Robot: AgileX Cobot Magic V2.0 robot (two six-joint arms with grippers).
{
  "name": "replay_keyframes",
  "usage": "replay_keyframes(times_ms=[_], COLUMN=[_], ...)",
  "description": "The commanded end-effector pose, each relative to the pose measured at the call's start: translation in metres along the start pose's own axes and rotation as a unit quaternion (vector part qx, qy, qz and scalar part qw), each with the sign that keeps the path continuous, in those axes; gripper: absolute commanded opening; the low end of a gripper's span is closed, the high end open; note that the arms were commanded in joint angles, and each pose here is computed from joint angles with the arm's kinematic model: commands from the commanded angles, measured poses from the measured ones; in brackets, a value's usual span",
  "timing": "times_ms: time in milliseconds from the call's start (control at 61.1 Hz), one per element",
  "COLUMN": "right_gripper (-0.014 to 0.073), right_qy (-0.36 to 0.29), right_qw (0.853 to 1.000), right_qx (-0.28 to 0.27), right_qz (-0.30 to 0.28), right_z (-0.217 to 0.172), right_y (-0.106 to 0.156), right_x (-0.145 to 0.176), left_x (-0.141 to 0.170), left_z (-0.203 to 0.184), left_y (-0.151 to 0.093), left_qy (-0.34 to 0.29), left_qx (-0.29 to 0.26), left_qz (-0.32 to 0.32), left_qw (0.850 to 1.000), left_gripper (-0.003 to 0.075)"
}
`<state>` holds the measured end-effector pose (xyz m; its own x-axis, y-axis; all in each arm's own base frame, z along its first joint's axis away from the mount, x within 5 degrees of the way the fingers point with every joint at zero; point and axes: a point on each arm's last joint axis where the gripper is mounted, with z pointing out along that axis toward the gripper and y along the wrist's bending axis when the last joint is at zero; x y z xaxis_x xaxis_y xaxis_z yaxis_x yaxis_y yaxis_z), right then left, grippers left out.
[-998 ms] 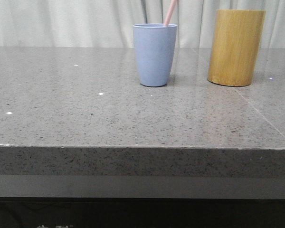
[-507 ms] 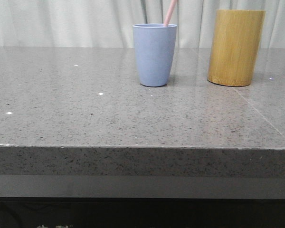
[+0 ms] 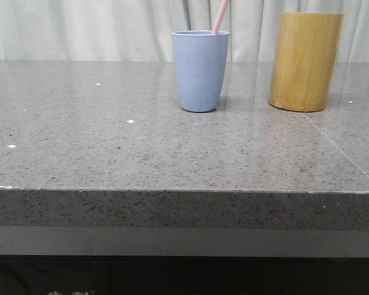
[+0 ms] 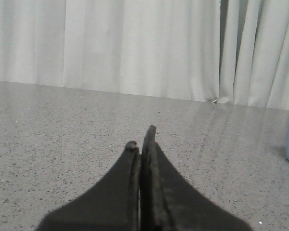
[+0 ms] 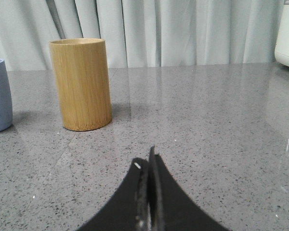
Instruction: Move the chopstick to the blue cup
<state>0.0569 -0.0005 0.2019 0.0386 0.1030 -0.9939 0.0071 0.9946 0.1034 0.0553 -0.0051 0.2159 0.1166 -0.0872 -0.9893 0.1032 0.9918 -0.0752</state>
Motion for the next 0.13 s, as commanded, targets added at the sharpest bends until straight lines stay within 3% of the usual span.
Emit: replay_keyframes(times_ms=[0, 115], right_gripper=[-0.0066, -0.0066], right_qy=[-0.057, -0.057], right_qw=[0.998, 0.998], right_qx=[0.001, 0.001], right_qz=[-0.007, -0.007], right_z=[-0.0025, -0.0025], right_y=[0.0, 0.0], right_x=[-0.0105, -0.0105], left_x=[-0.0038, -0.0038], left_z=[-0.0021, -0.0021], left_y=[0.0, 0.0], left_qy=[-0.043, -0.043], left_qx=[0.004, 0.004], left_qz=[-0.007, -0.007], left_qw=[0.999, 0.999], left_gripper=[-0.0019, -0.0019])
